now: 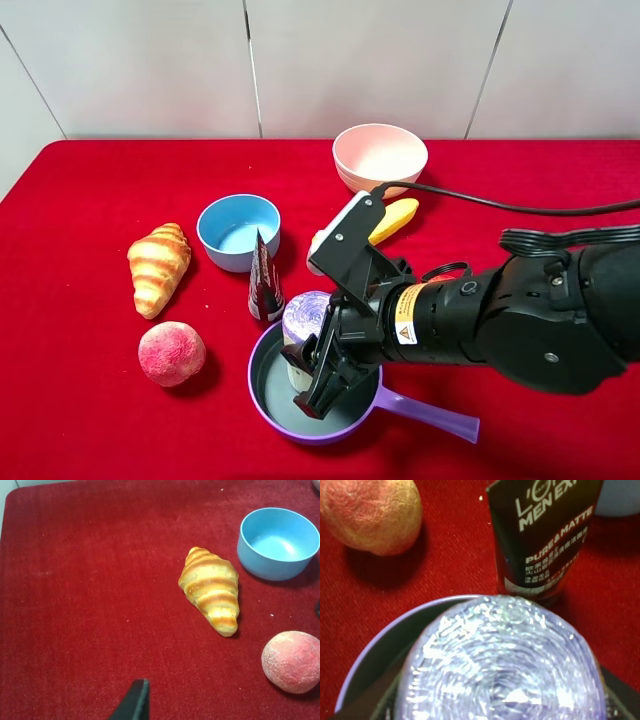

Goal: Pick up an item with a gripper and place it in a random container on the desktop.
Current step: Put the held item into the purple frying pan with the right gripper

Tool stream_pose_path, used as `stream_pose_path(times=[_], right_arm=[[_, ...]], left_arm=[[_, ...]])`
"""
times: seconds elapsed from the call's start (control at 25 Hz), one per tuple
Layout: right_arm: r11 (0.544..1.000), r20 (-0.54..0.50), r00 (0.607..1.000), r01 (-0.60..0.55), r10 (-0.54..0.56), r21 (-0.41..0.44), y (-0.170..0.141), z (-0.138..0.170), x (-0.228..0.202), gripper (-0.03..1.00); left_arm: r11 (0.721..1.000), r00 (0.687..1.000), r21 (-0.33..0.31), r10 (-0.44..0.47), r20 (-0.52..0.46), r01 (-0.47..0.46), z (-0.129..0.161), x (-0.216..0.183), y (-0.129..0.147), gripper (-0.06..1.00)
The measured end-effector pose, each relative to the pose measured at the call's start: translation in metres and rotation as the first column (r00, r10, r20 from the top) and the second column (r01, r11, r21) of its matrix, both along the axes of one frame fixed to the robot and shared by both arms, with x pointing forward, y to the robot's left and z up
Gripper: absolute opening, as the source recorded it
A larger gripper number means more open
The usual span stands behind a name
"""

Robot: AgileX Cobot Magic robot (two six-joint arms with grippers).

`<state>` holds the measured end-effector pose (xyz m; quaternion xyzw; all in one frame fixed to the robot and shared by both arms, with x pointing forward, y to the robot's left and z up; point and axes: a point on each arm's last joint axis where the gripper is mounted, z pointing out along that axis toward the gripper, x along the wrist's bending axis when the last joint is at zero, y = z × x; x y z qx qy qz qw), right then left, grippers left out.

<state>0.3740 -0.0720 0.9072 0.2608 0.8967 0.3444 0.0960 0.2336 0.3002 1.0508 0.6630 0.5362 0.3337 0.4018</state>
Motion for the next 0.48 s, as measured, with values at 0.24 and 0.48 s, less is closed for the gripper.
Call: stream_pose_path(times=[0.24,0.48], right_arm=[[1.000,-0.001,1.000,0.000,0.000,-0.001,-0.0001,0.0001,-0.0001,0.47],[1.000,-0.019,1.000,0.004,-0.005,-0.022,-0.0022,-0.0020,-0.0014,0.65]], left_arm=[[1.000,1.000,0.000,0.000,0.000,0.000,0.0000,0.0000,0.0000,0.99],[1.000,1.000,0.000,0.000,0.000,0.000,0.0000,0.0000,0.0000,0.99]])
